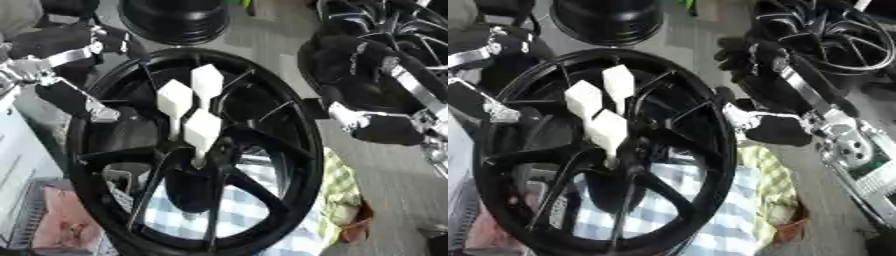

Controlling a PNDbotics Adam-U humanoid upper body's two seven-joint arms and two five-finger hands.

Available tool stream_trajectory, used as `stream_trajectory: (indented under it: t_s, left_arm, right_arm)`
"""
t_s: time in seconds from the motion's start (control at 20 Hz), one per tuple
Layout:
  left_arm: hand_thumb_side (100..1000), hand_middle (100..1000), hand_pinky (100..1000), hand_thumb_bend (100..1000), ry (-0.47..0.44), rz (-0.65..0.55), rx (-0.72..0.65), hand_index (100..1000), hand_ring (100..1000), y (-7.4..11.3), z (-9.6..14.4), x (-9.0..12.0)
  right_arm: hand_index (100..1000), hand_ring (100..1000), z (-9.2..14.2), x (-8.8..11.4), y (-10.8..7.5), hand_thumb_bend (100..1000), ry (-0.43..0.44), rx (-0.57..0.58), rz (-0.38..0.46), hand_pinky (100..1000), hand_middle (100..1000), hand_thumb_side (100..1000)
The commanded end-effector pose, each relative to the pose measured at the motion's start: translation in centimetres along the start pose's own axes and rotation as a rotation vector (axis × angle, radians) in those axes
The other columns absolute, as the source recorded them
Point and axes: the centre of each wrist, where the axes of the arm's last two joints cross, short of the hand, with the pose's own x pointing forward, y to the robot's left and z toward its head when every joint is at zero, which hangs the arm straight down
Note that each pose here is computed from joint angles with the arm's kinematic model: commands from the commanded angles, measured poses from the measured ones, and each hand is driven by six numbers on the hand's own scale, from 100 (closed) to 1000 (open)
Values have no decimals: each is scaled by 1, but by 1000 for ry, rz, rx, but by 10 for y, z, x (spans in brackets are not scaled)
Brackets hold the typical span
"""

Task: Pull the pin out of the wheel hub.

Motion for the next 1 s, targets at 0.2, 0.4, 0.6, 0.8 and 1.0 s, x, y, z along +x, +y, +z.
stream_trajectory:
  t_s: [0.2,0.4,0.6,0.8,1.0]
  left_arm:
    - [478,763,784,506,27,-48,-6,843,773,11,-3,-14]
    - [467,756,782,502,32,-46,-9,839,771,11,-7,-20]
    - [456,754,779,495,32,-29,-21,839,770,8,-10,-23]
    - [446,753,774,504,39,5,-39,842,765,6,-12,-26]
    - [412,740,770,480,25,45,-81,834,756,2,-15,-26]
  right_arm:
    - [907,774,-2,4,-5,117,-17,-1,1,672,767,270]
    - [907,774,-2,4,-4,115,-19,3,-5,672,768,271]
    - [908,774,-3,5,-4,113,-19,7,-8,673,768,271]
    - [908,774,-2,4,-4,111,-18,7,-9,673,768,272]
    - [908,775,-3,4,-4,108,-20,8,-10,673,768,272]
